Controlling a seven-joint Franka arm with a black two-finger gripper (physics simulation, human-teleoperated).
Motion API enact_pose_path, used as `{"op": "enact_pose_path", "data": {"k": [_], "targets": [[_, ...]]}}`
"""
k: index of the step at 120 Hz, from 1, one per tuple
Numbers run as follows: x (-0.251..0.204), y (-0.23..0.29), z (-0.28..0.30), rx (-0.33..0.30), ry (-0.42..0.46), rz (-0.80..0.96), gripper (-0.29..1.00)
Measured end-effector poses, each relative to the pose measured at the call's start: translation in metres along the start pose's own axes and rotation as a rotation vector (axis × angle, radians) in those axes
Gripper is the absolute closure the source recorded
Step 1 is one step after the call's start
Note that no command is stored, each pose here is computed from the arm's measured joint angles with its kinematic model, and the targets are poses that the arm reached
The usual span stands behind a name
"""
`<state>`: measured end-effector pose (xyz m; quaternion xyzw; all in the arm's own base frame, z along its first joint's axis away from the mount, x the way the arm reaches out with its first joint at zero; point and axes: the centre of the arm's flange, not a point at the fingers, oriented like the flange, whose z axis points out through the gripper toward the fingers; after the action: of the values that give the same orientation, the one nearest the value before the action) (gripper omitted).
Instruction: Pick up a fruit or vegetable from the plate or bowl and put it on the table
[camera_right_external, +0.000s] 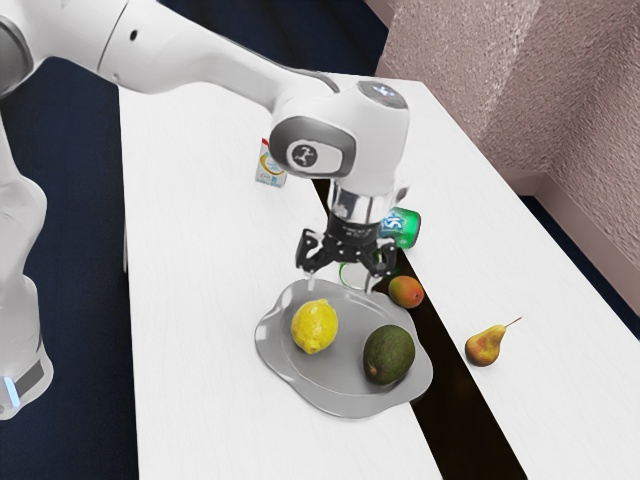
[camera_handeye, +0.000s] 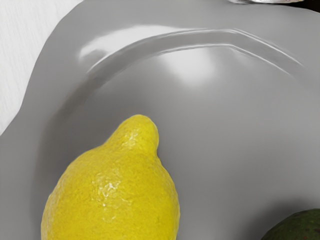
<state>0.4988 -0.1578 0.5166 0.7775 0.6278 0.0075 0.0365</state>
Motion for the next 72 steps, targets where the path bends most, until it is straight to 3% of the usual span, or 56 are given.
{"op": "enact_pose_path", "data": {"k": [72], "targets": [[0.013, -0.015, 0.046, -0.003, -0.002, -0.092, 0.00]]}}
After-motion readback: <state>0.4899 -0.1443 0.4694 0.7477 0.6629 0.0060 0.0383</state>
